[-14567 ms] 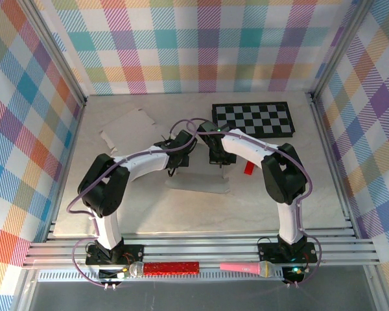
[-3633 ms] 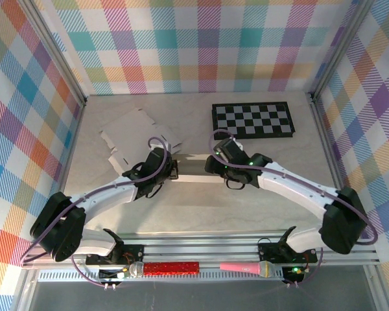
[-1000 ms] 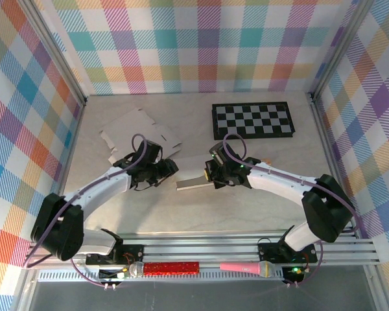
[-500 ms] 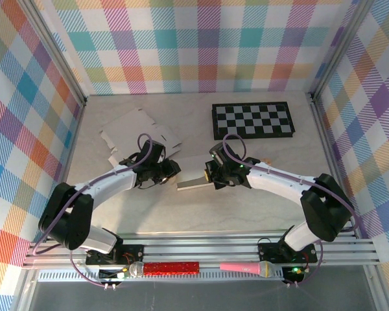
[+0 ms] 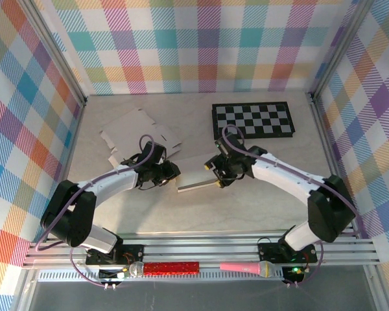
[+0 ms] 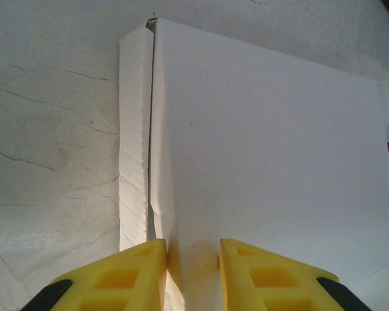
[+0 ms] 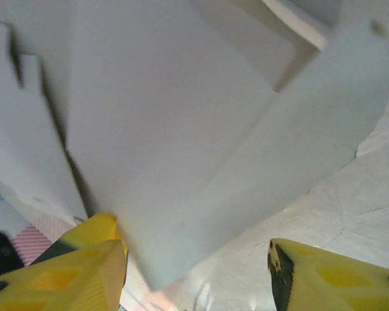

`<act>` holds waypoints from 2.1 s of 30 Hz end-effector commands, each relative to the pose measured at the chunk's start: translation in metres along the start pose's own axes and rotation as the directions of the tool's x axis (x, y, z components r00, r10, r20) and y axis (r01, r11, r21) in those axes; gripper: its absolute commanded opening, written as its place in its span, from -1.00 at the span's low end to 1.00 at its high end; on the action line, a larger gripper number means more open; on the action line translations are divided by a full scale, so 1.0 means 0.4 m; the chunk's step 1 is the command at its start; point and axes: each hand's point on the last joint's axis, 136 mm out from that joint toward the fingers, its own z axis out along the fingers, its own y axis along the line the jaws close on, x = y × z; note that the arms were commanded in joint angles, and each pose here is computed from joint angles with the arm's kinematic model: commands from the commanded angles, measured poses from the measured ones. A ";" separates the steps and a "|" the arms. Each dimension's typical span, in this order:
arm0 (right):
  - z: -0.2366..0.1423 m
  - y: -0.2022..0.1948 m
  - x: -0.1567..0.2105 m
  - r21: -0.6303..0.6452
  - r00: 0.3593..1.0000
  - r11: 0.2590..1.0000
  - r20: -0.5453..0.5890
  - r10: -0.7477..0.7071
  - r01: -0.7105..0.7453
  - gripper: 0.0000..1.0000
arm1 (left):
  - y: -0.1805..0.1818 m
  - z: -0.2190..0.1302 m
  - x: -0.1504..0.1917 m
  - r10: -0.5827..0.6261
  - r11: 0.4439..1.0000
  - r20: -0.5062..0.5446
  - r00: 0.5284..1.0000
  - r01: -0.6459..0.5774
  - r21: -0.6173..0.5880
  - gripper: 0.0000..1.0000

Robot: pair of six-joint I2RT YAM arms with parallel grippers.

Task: Fold the paper box

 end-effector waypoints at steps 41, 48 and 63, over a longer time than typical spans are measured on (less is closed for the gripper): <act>0.075 -0.036 -0.156 0.014 0.747 0.766 -0.232 -0.623 0.643 -0.08 | -0.004 0.016 -0.013 0.043 0.999 -0.016 0.999 -0.043 -0.025 -0.49; 0.099 -0.066 -0.151 0.020 0.746 0.770 -0.264 -0.611 0.638 -0.07 | -0.005 0.016 -0.013 0.043 0.999 -0.017 0.999 -0.044 -0.023 -0.50; 0.116 -0.126 -0.153 0.096 0.727 0.742 -0.316 -0.609 0.664 -0.06 | 0.059 0.006 0.006 0.069 0.984 -0.059 0.996 -0.078 -0.163 -0.38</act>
